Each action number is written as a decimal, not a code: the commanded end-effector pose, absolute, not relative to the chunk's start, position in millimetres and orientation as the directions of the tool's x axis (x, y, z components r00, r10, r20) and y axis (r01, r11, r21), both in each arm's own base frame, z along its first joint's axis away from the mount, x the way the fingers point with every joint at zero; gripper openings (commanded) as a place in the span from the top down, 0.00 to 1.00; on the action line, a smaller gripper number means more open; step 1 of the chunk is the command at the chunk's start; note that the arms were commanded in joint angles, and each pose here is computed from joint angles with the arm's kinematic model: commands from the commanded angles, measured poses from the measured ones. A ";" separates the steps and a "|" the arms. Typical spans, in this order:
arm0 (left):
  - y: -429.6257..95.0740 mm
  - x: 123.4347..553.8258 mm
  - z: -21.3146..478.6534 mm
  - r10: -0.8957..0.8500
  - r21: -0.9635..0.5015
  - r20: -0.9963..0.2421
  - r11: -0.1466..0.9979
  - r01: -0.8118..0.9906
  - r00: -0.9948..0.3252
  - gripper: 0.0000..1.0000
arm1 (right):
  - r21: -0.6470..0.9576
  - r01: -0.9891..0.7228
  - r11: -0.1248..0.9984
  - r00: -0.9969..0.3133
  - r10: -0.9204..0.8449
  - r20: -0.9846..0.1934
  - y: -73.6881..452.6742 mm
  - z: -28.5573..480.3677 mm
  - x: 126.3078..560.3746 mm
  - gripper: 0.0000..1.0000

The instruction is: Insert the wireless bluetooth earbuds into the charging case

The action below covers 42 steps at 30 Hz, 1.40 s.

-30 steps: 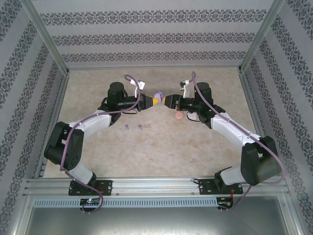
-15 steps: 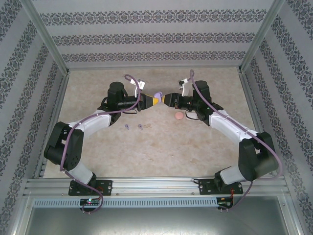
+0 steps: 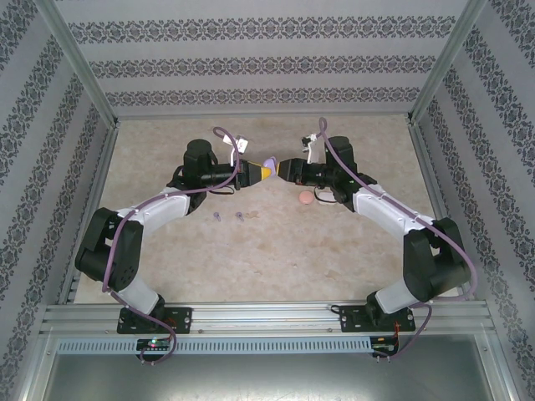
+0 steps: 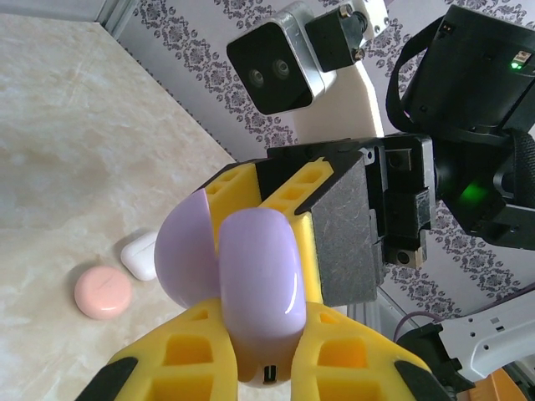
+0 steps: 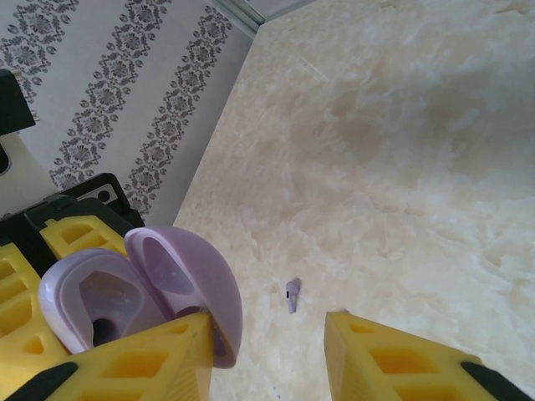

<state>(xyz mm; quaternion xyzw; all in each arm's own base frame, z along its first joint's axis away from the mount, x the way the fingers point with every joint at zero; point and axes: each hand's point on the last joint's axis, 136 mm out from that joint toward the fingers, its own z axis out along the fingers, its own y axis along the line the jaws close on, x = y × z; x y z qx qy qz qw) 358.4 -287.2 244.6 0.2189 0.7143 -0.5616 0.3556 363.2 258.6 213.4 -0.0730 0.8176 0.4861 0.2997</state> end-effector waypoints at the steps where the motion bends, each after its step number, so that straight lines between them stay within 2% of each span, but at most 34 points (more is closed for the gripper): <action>1: -293.1 350.4 276.7 -0.091 -0.590 -0.806 0.210 0.780 -0.585 1.00 | 0.745 -0.466 0.478 -0.789 0.157 -0.594 270.7 231.6 364.1 0.61; 5: -293.8 348.4 278.0 -0.087 -0.588 -0.807 0.201 0.783 -0.584 1.00 | 0.751 -0.480 0.453 -0.792 0.144 -0.593 273.7 234.5 362.5 0.62; 8: -294.5 345.9 279.9 -0.083 -0.591 -0.805 0.182 0.786 -0.587 1.00 | 0.757 -0.479 0.445 -0.796 0.145 -0.588 273.2 234.1 362.8 0.67; 13: -296.8 338.9 290.5 -0.085 -0.592 -0.806 0.125 0.796 -0.586 1.00 | 0.777 -0.479 0.409 -0.798 0.166 -0.579 269.4 238.1 364.8 0.79; 18: -299.9 332.0 297.9 -0.069 -0.584 -0.811 0.093 0.806 -0.580 1.00 | 0.779 -0.502 0.375 -0.791 0.163 -0.589 269.7 249.5 362.3 0.86; 23: -302.4 330.6 301.0 -0.065 -0.581 -0.814 0.089 0.809 -0.577 1.00 | 0.779 -0.514 0.360 -0.786 0.165 -0.595 270.1 257.3 362.3 1.00; 29: -302.0 336.0 294.0 -0.062 -0.590 -0.807 0.130 0.797 -0.587 1.00 | 0.776 -0.503 0.381 -0.780 0.186 -0.598 266.1 261.1 363.8 1.00; 32: -298.8 344.9 286.0 -0.078 -0.589 -0.806 0.201 0.783 -0.587 0.87 | 0.773 -0.483 0.411 -0.776 0.207 -0.596 261.7 260.8 366.4 1.00; 36: -285.4 363.3 280.1 -0.138 -0.576 -0.813 0.334 0.746 -0.566 0.56 | 0.759 -0.431 0.488 -0.772 0.235 -0.590 250.3 251.4 374.6 1.00; 39: -269.9 370.5 283.9 -0.170 -0.559 -0.824 0.396 0.729 -0.540 0.43 | 0.745 -0.401 0.533 -0.774 0.238 -0.586 240.5 242.4 381.2 1.00; 42: -260.4 367.4 285.6 -0.115 -0.513 -0.846 0.444 0.734 -0.521 0.35 | 0.714 -0.397 0.576 -0.776 0.205 -0.597 234.5 233.6 383.4 1.00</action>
